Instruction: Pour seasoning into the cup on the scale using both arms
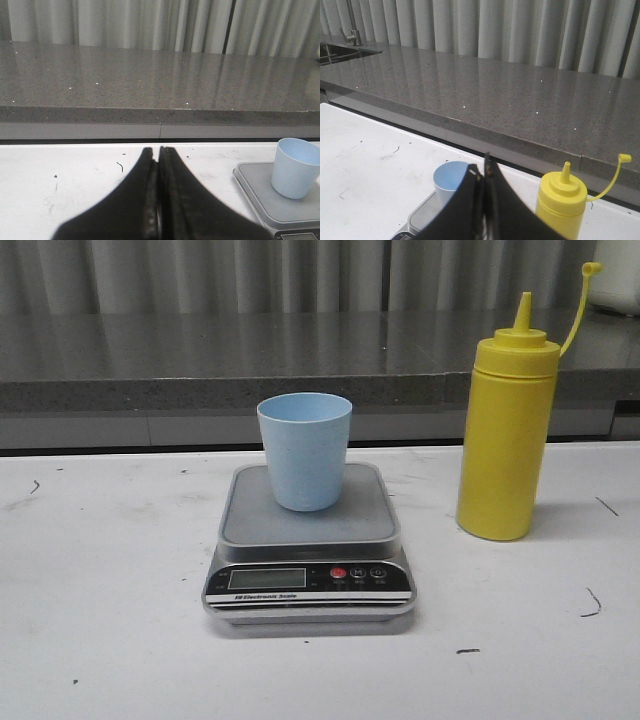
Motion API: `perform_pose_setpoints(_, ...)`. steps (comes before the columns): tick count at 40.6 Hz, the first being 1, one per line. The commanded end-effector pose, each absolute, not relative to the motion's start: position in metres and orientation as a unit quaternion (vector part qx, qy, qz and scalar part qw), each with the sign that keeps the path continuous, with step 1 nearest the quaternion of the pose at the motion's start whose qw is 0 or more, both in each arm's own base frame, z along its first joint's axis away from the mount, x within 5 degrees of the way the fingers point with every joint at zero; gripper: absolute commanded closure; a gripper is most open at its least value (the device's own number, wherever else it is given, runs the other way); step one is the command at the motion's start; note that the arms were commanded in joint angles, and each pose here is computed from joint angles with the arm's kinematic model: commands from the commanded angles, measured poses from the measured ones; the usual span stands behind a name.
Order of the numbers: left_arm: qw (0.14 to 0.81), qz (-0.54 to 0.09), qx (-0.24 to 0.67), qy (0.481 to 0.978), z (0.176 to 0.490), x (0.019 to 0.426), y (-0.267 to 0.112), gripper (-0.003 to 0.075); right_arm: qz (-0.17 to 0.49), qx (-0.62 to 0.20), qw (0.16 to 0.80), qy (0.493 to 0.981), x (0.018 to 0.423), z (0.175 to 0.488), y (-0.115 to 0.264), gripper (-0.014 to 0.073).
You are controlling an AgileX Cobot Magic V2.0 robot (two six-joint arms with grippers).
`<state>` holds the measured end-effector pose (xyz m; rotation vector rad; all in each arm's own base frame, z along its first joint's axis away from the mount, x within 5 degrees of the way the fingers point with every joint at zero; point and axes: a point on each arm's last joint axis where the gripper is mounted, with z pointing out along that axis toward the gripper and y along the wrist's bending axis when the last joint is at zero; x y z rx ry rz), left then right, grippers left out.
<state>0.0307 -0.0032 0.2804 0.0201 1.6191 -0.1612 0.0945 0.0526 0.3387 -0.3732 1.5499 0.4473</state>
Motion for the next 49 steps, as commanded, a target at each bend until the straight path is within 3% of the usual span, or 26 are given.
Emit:
perform_pose_setpoints(1,0.722,-0.082,0.003,0.687,0.294,0.030,-0.003,0.0740,0.189,-0.148,0.705,0.668,0.095,0.352,0.049,0.0704)
perform_pose_setpoints(8,0.743,-0.075,-0.006,0.665,0.275,0.033,-0.003,0.0740,0.189,-0.148,0.705,0.668,0.095,0.352,0.049,0.0704)
perform_pose_setpoints(24,0.732,-0.049,-0.028,0.678,0.203,0.056,-0.001,0.0740,0.189,-0.148,0.704,0.668,0.095,0.352,0.049,0.0704)
perform_pose_setpoints(30,0.706,-0.047,-0.030,0.706,0.197,0.056,-0.001,0.0740,0.189,-0.148,0.704,0.668,0.095,0.352,0.049,0.0704)
perform_pose_setpoints(49,0.705,-0.047,-0.030,0.707,0.197,0.056,-0.001,0.0740,0.190,-0.149,0.704,0.668,0.095,0.352,0.049,0.0704)
